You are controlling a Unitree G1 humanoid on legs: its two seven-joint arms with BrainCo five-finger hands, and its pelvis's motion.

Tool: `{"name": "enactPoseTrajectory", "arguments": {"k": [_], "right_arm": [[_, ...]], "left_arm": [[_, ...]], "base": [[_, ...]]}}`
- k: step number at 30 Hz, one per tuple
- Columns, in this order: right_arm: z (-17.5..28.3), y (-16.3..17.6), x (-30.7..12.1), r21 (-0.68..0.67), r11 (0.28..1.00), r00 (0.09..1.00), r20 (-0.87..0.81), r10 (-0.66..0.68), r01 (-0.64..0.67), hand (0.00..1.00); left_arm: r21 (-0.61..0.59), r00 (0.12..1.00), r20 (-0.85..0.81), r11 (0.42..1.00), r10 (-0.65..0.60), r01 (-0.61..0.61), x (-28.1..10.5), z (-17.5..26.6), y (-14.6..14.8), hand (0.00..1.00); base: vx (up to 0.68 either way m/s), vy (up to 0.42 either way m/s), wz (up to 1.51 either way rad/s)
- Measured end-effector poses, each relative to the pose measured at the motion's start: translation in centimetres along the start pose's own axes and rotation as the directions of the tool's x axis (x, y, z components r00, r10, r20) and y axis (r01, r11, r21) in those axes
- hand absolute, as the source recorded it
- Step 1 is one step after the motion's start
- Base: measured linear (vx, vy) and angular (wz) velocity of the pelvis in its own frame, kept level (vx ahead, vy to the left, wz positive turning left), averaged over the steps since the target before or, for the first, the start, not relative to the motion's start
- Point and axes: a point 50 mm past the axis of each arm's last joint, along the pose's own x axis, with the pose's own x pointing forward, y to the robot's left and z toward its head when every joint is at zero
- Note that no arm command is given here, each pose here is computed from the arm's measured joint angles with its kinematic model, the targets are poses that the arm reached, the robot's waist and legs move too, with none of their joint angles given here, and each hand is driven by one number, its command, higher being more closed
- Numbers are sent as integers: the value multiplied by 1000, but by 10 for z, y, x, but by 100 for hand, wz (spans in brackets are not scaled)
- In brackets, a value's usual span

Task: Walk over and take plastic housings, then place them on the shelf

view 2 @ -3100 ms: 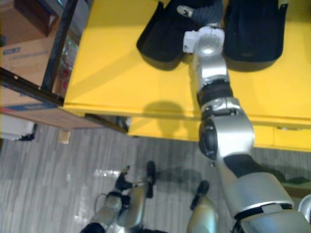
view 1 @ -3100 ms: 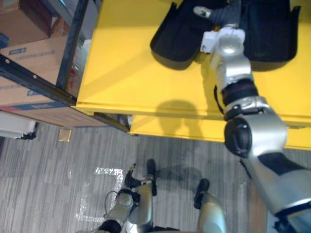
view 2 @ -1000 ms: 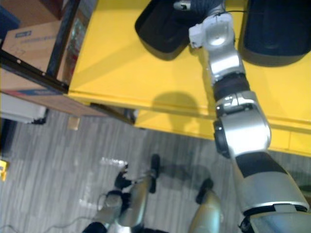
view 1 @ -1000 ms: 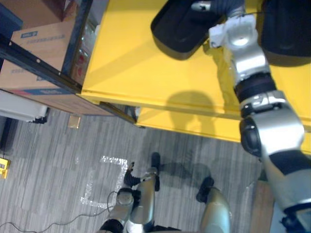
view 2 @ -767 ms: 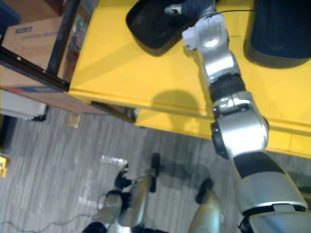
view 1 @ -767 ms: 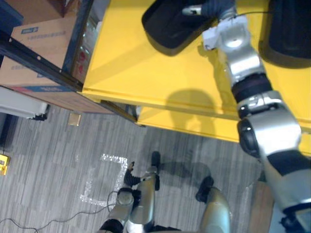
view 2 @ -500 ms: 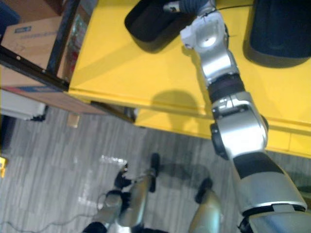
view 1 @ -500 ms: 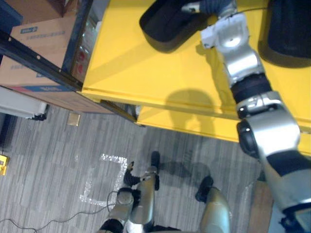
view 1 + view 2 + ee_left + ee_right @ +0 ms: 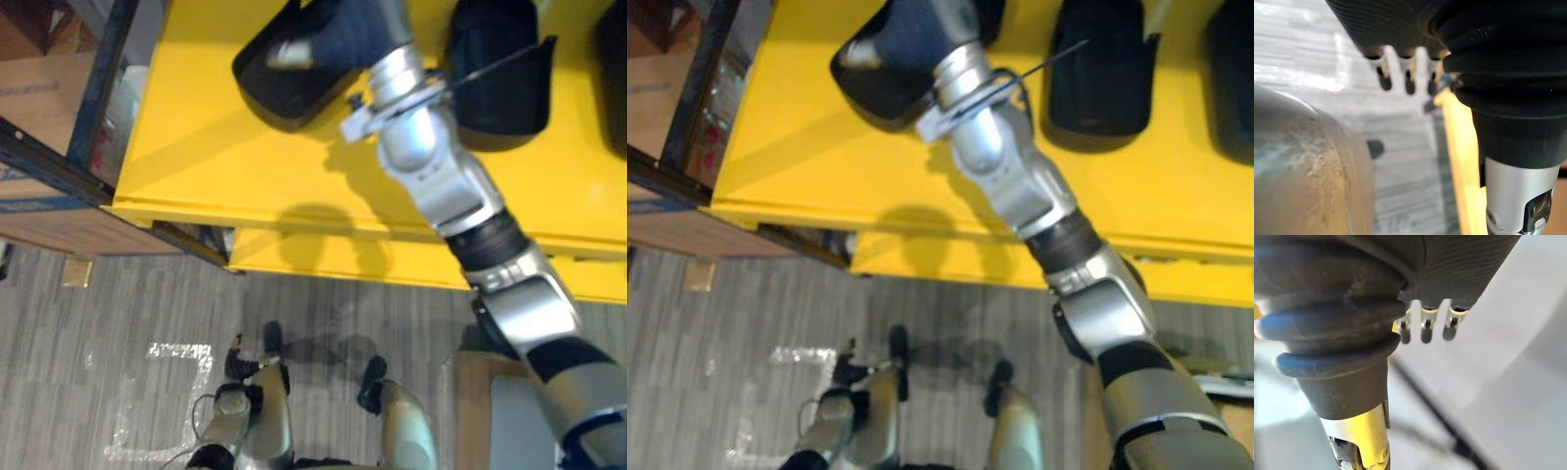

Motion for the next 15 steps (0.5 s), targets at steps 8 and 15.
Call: {"name": "enactPoseTrajectory", "arguments": {"k": [8, 15], "right_arm": [[-2, 43, -26, 84, 897, 901, 30, 433, -434, 0], [-9, 55, -42, 67, 807, 810, 8, 587, -586, 0]], "left_arm": [[12, 1000, 3, 1000, -11, 11, 1, -3, 8, 0], [54, 1000, 16, 999, -4, 3, 2, -3, 16, 0]], "base": [[22, 7, -1], [11, 6, 2]]}}
